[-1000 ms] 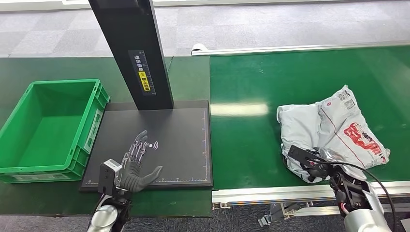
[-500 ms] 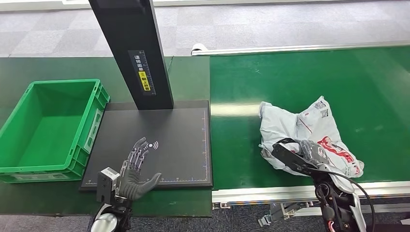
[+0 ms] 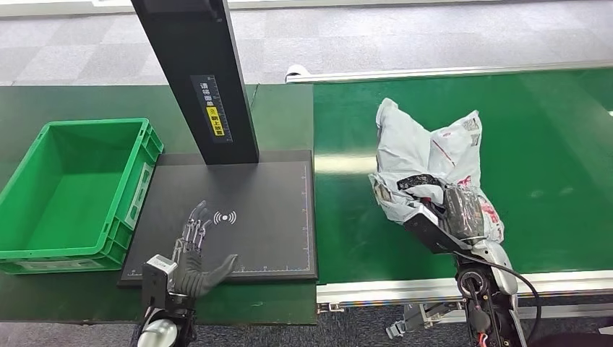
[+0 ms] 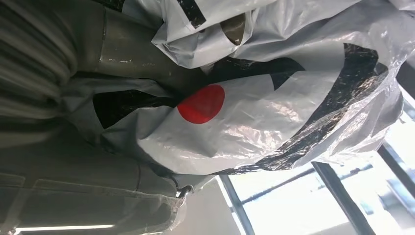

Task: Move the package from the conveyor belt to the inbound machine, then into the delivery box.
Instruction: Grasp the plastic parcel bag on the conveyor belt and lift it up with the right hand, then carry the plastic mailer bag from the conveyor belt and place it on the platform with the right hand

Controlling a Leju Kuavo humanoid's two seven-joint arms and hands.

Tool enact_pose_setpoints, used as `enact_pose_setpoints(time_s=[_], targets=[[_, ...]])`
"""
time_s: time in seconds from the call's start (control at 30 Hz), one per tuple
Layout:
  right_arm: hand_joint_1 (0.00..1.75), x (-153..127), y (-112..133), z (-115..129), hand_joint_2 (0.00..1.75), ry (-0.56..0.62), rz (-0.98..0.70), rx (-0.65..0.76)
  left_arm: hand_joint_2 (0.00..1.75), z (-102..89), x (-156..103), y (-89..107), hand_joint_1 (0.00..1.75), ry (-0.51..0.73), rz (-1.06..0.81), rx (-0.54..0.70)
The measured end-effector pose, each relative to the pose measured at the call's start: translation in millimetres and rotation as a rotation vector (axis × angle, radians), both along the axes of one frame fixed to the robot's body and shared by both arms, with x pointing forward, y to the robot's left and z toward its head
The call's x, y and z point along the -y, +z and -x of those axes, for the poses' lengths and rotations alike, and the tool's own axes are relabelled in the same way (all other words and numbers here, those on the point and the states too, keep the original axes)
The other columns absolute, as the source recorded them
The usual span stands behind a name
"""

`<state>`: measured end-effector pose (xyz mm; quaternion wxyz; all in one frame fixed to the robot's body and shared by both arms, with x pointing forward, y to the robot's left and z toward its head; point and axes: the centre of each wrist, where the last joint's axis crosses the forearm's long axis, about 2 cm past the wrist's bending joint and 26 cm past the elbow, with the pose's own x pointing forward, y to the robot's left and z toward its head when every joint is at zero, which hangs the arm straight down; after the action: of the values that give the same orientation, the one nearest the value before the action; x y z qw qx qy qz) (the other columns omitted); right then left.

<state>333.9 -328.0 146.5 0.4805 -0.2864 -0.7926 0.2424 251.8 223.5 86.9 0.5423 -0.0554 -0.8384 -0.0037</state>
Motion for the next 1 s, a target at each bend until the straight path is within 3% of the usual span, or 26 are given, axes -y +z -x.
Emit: enact_pose_setpoints(time_s=[0.13,0.27,0.43,0.73,0.87,1.0], targets=[[1.75,-22,6,-2,1.75,0.068,0.08,0.1,1.75,-3.2,-1,13.4,0.0,0.151,0.001,0.115],[1.75,-63,11,-10,1.75,0.16,0.159,0.16,1.75,-5.2,0,27.7,0.0,0.229,0.028,0.201],[1.75,-115,13,-19,1.75,0.368,0.258,0.193,1.75,-9.0,-1,44.3,0.0,0.33,0.085,0.257],[1.75,-244,-17,-2,1.75,0.849,0.498,0.111,1.75,-21.4,1,59.4,0.0,0.327,0.142,0.3],[1.75,-270,-28,11,1.75,1.01,0.491,0.04,1.75,-25.2,4,58.3,0.0,0.306,0.156,0.292],[1.75,-281,-35,21,1.75,1.077,0.495,0.017,1.75,-29.5,6,53.8,0.0,0.288,0.157,0.272]])
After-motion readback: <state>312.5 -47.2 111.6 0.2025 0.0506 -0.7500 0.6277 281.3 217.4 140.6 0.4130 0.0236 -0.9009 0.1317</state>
